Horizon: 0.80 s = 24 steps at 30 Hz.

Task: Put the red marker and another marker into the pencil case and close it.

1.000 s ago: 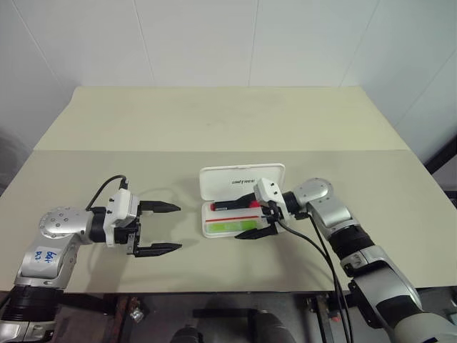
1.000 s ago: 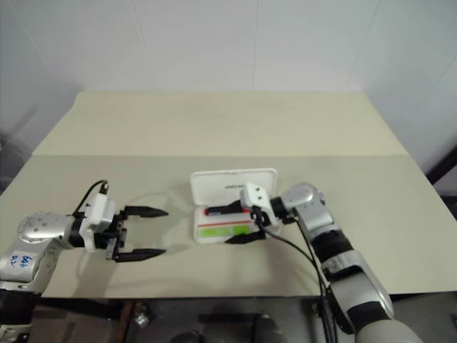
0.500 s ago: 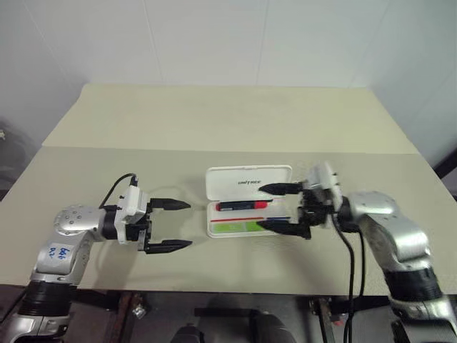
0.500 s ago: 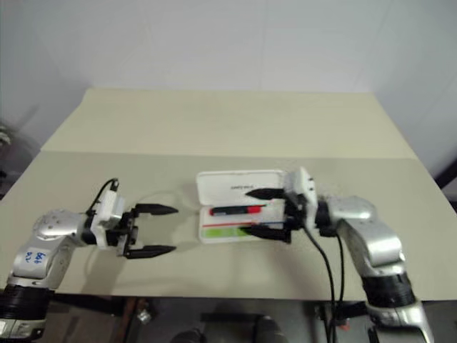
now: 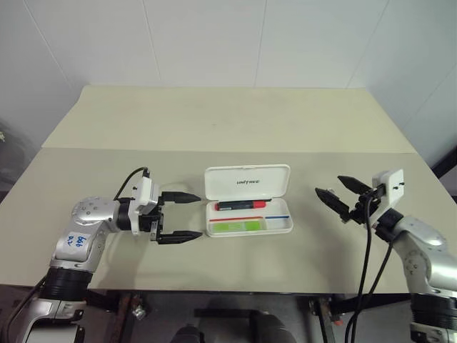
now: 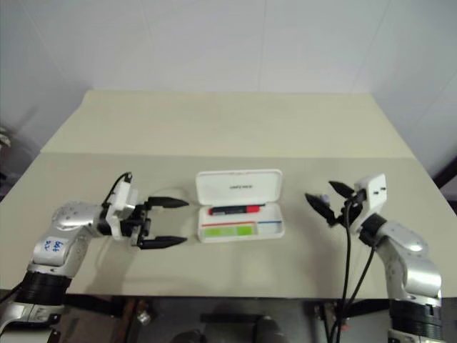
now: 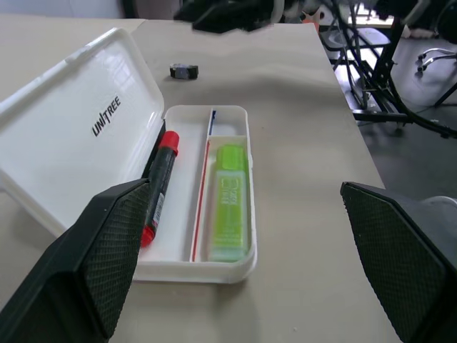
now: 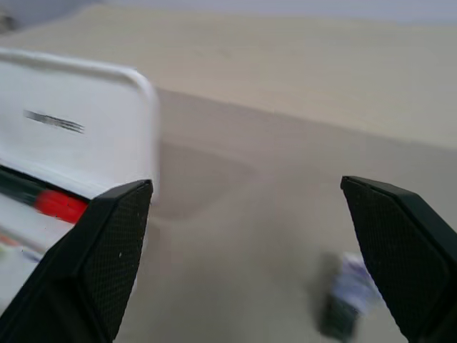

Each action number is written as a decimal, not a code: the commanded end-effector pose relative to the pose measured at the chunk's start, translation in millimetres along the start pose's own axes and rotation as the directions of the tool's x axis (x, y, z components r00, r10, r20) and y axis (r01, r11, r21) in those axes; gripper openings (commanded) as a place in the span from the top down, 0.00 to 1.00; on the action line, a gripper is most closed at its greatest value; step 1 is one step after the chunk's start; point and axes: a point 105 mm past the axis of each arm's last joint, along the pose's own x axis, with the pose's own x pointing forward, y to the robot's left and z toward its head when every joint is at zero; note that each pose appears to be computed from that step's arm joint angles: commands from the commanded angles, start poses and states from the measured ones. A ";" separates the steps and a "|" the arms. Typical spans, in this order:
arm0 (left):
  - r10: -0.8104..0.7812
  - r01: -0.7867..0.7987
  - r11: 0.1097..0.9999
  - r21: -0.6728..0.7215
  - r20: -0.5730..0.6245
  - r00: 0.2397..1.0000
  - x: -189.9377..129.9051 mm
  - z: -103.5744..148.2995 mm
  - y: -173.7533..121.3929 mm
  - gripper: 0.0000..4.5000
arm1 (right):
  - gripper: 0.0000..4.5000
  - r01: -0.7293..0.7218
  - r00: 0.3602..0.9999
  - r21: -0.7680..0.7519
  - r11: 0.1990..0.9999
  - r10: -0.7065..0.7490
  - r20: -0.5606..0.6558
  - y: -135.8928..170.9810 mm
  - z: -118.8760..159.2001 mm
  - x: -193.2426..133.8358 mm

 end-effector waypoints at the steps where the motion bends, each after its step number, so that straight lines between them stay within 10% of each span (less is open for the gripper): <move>1: -0.006 0.005 0.999 0.041 0.006 1.000 1.8 6.5 5.6 0.00 | 0.00 0.047 0.998 -0.023 0.999 -0.046 0.031 -2.4 -0.1 13.0; 24: 0.014 -0.016 0.998 0.069 0.030 0.999 3.4 10.7 4.6 0.00 | 0.09 0.373 0.925 0.005 0.928 -0.371 -0.081 -43.8 -41.5 18.0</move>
